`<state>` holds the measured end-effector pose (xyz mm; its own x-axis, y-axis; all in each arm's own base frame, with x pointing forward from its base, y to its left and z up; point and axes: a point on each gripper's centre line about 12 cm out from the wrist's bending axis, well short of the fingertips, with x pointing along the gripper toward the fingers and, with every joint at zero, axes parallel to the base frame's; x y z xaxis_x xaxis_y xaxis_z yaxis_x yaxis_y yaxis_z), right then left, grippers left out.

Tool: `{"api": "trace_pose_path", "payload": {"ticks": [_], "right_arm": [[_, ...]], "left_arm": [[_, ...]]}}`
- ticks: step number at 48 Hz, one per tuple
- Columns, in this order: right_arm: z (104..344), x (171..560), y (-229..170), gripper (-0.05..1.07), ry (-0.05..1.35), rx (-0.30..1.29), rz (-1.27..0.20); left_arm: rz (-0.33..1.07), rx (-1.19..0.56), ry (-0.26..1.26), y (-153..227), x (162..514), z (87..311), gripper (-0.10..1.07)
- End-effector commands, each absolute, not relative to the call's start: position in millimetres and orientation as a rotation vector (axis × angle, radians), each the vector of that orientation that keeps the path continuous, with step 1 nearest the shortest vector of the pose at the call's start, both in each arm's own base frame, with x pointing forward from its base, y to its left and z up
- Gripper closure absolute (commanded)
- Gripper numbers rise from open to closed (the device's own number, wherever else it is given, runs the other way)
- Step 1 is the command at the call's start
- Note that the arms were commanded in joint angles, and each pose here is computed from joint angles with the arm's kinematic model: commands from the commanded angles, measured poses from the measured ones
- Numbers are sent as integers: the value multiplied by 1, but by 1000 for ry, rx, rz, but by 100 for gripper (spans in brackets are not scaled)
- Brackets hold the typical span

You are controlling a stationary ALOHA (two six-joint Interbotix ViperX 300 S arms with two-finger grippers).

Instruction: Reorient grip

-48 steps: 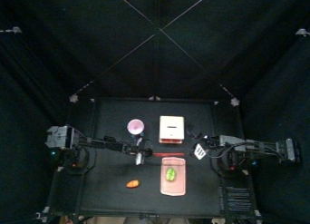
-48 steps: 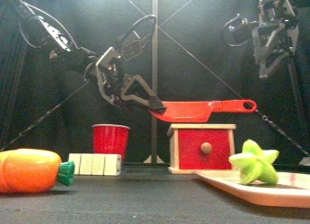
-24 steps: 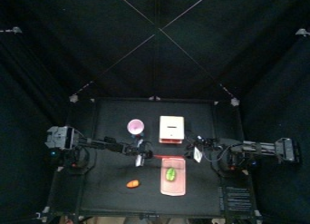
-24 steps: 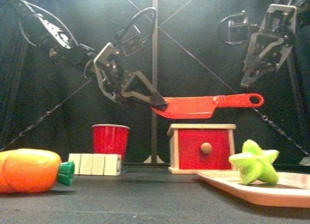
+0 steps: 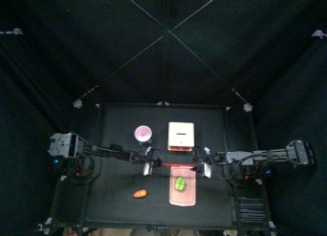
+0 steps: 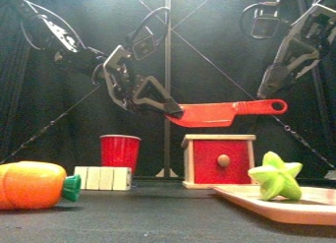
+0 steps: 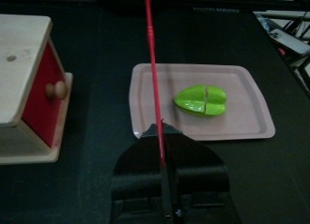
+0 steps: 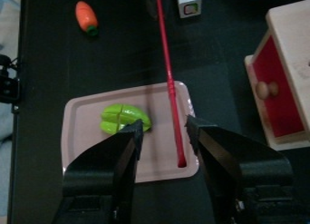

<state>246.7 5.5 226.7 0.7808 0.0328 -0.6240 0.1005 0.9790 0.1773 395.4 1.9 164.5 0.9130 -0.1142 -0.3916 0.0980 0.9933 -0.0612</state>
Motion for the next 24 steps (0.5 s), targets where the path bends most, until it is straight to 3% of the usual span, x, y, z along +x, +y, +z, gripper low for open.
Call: {"api": "trace_pose_path", "payload": {"ticks": [1, 24], "right_arm": [[229, 251, 5, 23, 660, 200, -37], [220, 255, 3, 23, 683, 194, -48]], "left_arm": [[-115, -37, 365, 1, 402, 176, 76], [-137, -29, 349, -7, 406, 182, 76]]}}
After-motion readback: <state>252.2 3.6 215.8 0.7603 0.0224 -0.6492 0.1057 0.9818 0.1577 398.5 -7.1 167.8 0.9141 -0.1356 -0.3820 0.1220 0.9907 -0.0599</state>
